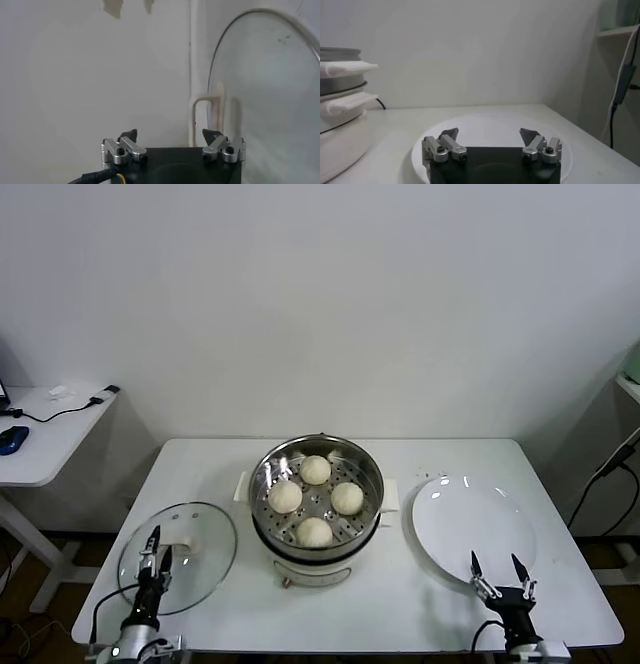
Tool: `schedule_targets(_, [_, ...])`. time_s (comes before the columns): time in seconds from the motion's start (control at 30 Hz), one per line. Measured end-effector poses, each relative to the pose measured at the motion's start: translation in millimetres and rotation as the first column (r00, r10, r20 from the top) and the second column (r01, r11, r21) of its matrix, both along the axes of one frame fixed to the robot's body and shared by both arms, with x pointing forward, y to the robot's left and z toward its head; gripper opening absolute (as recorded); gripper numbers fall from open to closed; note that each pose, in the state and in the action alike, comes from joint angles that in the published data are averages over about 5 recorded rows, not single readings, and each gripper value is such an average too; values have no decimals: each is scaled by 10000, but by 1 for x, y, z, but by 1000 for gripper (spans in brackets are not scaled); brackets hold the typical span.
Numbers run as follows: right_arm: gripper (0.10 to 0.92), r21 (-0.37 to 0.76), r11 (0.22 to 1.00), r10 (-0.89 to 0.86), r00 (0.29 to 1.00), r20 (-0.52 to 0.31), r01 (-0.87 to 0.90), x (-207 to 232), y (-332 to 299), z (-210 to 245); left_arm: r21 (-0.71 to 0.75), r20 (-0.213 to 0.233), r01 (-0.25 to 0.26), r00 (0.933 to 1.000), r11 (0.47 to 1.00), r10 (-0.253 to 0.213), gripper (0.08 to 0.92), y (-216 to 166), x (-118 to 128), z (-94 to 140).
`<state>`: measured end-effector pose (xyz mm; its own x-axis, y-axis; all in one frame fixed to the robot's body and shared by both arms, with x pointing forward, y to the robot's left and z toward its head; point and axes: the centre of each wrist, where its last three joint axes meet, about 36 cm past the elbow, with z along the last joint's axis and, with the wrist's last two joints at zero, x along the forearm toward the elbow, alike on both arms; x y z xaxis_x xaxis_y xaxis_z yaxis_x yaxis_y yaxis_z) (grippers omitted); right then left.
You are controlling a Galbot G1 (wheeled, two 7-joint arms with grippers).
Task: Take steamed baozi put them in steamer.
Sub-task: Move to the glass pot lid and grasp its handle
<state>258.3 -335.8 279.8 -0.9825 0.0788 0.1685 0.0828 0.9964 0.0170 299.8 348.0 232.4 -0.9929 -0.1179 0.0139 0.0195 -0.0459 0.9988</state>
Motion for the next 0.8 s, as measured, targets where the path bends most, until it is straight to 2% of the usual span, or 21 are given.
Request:
schedule_targets(0.13, [823, -12, 10000, -13, 10000, -48, 13, -1, 1, -3, 163, -40, -67, 10000, 9998, 68, 820, -1, 6, -1])
schedule_targets(0.23, [823, -14, 10000, -9, 10000, -70, 9, -1, 2, -5, 258, -89, -143, 9999, 9996, 145, 783, -1, 8, -2])
schedule_targets(0.53, [823, -7, 10000, 58, 9999, -156, -58, -4, 8, -9, 540, -266, -420, 9987, 9977, 435, 533, 0, 11, -11])
schedule_targets(0.8, [823, 4, 10000, 54, 9998, -185, -54, -5, 10, -10, 561, -321, -603, 9975, 9966, 622, 273, 2, 15, -18])
